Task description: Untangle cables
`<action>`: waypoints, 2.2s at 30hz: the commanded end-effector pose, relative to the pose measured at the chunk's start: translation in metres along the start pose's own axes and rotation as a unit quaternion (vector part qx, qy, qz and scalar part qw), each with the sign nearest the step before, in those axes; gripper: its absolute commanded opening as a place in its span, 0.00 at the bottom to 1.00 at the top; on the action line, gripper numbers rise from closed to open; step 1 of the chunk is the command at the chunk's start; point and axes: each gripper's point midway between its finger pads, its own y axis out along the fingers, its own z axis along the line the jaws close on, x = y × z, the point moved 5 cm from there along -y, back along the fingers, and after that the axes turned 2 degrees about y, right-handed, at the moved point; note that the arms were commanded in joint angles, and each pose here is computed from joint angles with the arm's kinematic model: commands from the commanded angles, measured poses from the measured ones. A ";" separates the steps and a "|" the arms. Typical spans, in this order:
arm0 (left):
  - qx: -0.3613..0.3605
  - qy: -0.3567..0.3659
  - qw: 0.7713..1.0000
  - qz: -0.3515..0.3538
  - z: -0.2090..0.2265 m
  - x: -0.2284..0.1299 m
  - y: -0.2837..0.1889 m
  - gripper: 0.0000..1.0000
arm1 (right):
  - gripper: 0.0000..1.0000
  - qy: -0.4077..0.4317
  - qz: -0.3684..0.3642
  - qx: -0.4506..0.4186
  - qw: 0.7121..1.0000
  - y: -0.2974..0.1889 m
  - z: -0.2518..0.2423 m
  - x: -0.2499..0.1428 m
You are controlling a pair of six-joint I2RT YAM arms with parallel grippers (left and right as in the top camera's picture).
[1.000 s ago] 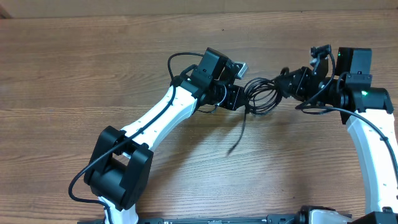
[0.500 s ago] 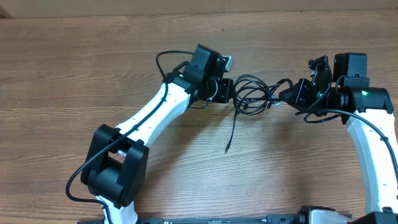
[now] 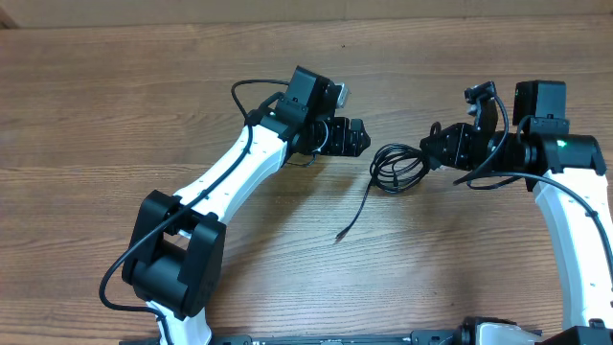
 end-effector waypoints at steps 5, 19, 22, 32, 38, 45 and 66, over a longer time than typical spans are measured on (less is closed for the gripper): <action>-0.056 0.003 0.998 0.016 -0.018 -0.003 -0.006 0.89 | 0.11 -0.006 -0.011 0.002 1.000 -0.012 0.009 0.003; -0.036 0.009 0.999 0.001 -0.016 0.001 -0.004 0.78 | 0.43 0.090 0.021 -0.114 0.989 0.002 -0.034 -0.014; -0.025 0.007 1.000 -0.004 -0.013 0.002 -0.004 0.75 | 0.63 0.083 0.011 -0.111 0.990 0.007 -0.038 -0.007; 0.023 0.000 0.999 -0.024 0.001 0.007 -0.005 0.73 | 1.00 0.126 0.017 -0.063 0.990 0.047 -0.043 0.011; 0.064 -0.068 0.994 -0.051 0.031 0.020 -0.017 0.79 | 0.89 0.200 0.003 -0.065 0.978 0.096 -0.047 0.025; 0.088 -0.117 0.988 -0.042 0.062 0.019 -0.031 0.83 | 0.88 0.265 -0.077 -0.199 0.941 0.138 -0.069 0.030; 0.145 -0.135 0.979 -0.050 0.086 0.018 -0.040 0.95 | 0.78 0.186 -0.193 -0.282 0.921 0.187 -0.092 0.052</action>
